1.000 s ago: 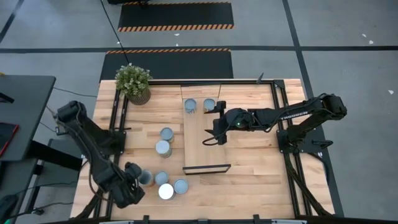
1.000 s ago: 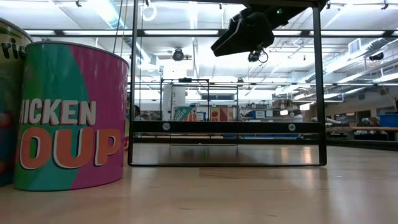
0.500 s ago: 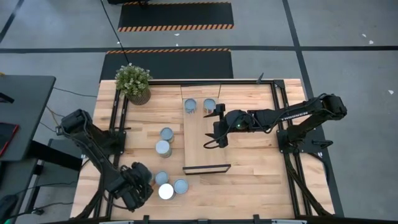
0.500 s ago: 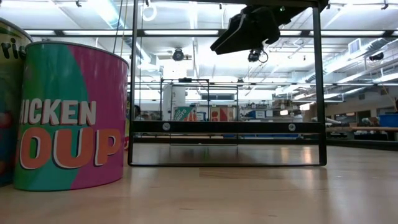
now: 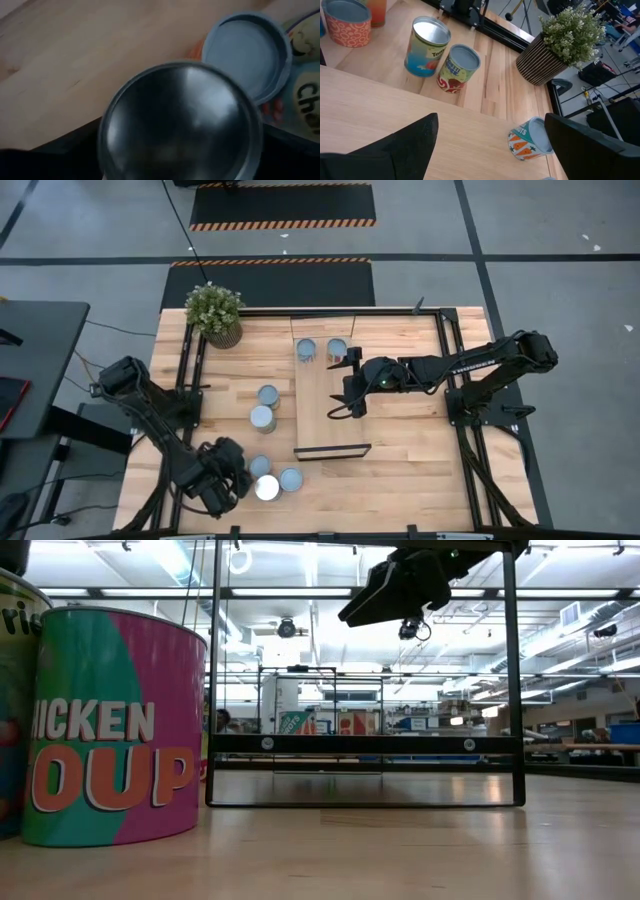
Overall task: Pick and place cans onto a shelf
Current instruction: Put the canned pineapple on the shelf
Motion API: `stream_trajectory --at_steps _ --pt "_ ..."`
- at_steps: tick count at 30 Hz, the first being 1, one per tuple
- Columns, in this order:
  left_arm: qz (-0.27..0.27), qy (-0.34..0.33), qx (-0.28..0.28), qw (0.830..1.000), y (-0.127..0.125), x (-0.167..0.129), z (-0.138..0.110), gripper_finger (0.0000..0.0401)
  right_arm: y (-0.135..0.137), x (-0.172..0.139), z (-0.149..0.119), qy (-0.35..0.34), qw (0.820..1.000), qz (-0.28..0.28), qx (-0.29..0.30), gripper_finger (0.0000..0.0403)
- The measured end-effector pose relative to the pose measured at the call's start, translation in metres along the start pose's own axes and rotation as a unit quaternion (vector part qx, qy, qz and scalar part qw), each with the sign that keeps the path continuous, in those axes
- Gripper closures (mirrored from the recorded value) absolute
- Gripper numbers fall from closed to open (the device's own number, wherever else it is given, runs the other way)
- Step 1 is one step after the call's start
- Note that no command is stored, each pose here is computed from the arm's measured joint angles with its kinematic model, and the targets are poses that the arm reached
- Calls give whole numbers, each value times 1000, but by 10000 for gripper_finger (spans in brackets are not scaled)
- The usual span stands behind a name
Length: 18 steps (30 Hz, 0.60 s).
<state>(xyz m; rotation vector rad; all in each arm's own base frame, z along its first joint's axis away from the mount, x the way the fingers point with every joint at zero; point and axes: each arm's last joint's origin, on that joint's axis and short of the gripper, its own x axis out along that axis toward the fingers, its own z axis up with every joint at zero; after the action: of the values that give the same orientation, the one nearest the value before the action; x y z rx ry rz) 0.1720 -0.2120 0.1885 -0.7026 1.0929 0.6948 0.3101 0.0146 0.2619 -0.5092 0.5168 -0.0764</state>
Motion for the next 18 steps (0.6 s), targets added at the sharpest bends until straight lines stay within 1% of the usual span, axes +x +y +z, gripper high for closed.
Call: stream_trajectory --at_steps 4,7,10,13,16,18 --pt "2 12 7 1000 -1 1 3 36 0 0 0 0 1000 0 -1 30" --pt "6 28 15 999 -2 2 5 55 0 0 -1 7 1000 -8 -10 30" --pt "-3 33 15 999 -1 -4 8 76 -2 -4 0 10 1000 -15 -14 30" --pt "-13 36 11 999 2 -14 13 89 -5 -9 2 3 1000 -17 -14 30" --pt "-17 37 10 999 3 -34 20 89 -5 -12 2 -3 1000 -1 -17 30" --pt "-2 32 13 999 5 -48 27 85 -9 -12 1 -9 1000 13 -13 30"
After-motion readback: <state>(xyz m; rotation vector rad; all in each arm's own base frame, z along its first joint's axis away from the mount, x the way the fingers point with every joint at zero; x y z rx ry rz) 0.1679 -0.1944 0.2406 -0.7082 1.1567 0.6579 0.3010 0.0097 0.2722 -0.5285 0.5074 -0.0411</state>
